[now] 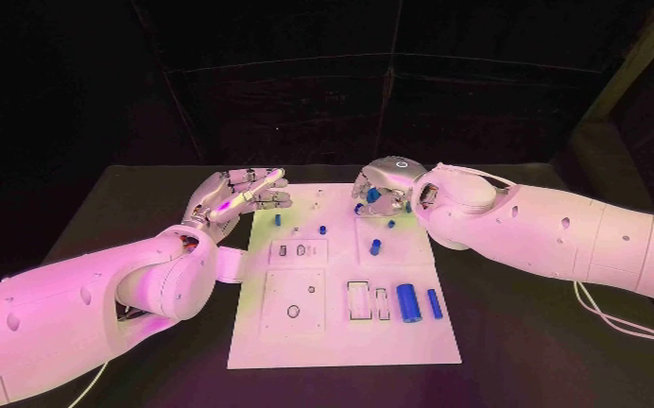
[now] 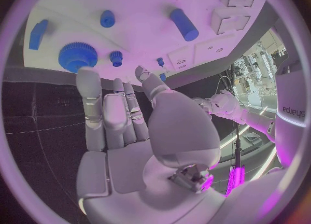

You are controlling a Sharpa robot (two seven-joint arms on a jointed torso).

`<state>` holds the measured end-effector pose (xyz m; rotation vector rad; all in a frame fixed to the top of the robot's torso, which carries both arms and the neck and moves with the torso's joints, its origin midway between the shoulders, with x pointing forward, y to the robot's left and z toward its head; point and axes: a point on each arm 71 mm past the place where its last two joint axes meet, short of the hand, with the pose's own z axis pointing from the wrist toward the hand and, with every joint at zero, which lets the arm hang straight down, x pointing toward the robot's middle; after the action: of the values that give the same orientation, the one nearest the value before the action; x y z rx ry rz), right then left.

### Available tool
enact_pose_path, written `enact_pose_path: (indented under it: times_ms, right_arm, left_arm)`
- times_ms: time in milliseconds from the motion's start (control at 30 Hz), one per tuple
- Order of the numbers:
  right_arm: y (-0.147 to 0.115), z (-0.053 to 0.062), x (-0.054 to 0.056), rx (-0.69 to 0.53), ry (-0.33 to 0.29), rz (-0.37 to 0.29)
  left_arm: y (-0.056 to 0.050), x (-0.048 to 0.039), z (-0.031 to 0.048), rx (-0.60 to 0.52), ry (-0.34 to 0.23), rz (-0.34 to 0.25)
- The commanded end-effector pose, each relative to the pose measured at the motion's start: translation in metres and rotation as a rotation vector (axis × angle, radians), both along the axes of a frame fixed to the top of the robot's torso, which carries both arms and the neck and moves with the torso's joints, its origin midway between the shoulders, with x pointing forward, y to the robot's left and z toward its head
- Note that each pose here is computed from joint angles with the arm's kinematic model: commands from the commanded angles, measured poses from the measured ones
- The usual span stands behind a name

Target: Assemble the parts on the task board

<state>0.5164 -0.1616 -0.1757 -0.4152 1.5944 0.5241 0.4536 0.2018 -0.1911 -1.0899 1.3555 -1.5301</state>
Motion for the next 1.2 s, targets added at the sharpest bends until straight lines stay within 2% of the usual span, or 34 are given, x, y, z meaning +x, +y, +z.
enact_pose_path:
  times_ms: [33, 600, 900, 1200]
  right_arm:
    - [0.001, 0.001, 0.002, -0.045, -0.013, -0.019]
    - [-0.001, -0.007, 0.015, -0.061, 0.047, -0.069]
    - [0.0, -0.011, 0.016, -0.085, 0.094, -0.078]
    - [0.0, -0.012, 0.018, -0.09, 0.108, -0.078]
  left_arm:
    - [-0.002, 0.0002, 0.001, -0.009, -0.001, -0.033]
    - [-0.004, 0.0002, 0.0006, -0.015, 0.006, -0.052]
    - [-0.001, 0.0009, 0.0002, -0.013, 0.007, -0.048]
    - [-0.001, 0.0015, -0.0001, -0.012, 0.008, -0.047]
